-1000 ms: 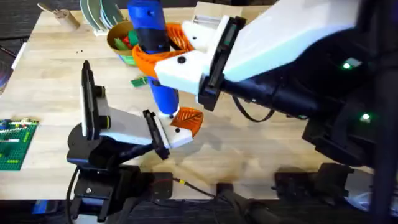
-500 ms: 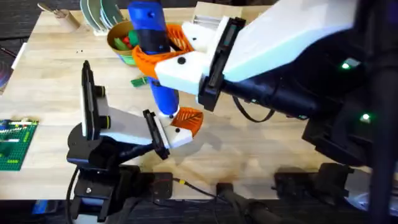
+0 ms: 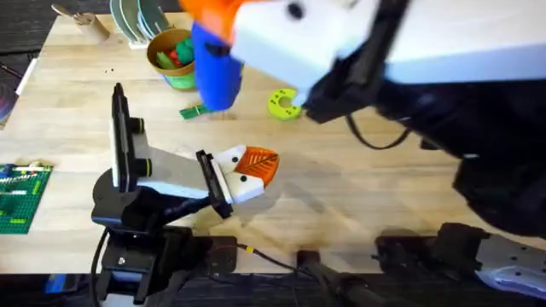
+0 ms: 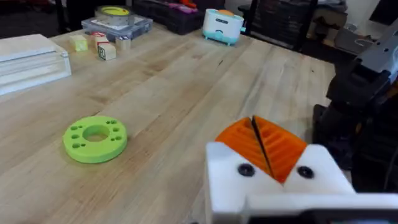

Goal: Pick up the gripper from the table and insert it into the empty holder that is missing its gripper. Then pick up a screw, insert it into the mounting hole, and use the screwdriver to tighten it. Finally, clean up the table by picking up the vegetable and placing it into the bucket.

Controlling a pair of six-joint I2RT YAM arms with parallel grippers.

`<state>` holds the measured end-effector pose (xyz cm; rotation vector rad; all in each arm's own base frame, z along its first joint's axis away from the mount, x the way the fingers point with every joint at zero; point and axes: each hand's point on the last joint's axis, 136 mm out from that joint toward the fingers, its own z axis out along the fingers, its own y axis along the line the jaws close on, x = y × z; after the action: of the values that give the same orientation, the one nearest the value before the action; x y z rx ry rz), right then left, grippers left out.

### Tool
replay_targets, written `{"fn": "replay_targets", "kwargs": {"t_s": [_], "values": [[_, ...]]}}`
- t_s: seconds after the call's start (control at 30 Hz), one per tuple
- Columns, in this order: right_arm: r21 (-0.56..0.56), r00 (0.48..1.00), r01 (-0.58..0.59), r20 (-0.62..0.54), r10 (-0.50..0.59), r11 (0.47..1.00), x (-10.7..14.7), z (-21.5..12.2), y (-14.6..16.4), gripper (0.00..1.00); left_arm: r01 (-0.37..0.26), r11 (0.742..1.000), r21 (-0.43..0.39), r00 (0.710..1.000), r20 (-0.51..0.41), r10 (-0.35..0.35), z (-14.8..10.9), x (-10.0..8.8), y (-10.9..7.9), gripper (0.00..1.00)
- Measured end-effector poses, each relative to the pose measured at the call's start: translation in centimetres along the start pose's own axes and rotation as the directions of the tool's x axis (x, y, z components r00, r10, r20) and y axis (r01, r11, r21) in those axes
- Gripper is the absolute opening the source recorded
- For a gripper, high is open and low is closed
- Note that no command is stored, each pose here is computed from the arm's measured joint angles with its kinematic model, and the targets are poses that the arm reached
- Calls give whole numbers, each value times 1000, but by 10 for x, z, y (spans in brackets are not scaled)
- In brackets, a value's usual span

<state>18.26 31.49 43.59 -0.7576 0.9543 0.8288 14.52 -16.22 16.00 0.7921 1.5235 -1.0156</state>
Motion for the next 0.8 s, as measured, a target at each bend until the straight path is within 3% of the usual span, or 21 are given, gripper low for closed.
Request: {"fn": "replay_targets", "kwargs": {"t_s": [0.07, 0.13, 0.27, 0.37, 0.47, 0.6, 0.73, 0.8], "values": [[18, 999, 35, 5, -35, 999, -6, -5, -7, 27, 0, 1000, 0, 1000, 0, 0, 0, 0, 0, 3], [29, 996, 76, -49, -75, 997, 6, -7, -14, 27, 0, 1000, 0, 1000, 0, 0, 0, 0, 0, 3], [56, 944, 192, -282, -169, 980, 69, -12, -36, 27, 0, 1000, 0, 1000, 0, 0, 0, 0, 0, 3], [82, 838, 328, -485, -250, 941, 122, -27, -70, 27, 0, 1000, 0, 1000, 0, 0, 0, 0, 0, 3], [75, 690, 468, -653, -311, 880, 163, -50, -109, 27, 0, 1000, 0, 1000, 0, 0, 0, 0, 0, 4], [-51, 391, 616, -847, -361, 786, 216, -97, -155, 27, 0, 1000, 0, 1000, 0, 0, 0, 0, 0, 3], [-206, 122, 626, -926, -356, 752, 264, -142, -180, 27, 0, 1000, 0, 1000, 0, 0, 0, 0, 0, 3], [-256, 37, 602, -937, -347, 756, 285, -159, -186, 27, 0, 1000, 0, 1000, 0, 0, 0, 0, 0, 3]]}}
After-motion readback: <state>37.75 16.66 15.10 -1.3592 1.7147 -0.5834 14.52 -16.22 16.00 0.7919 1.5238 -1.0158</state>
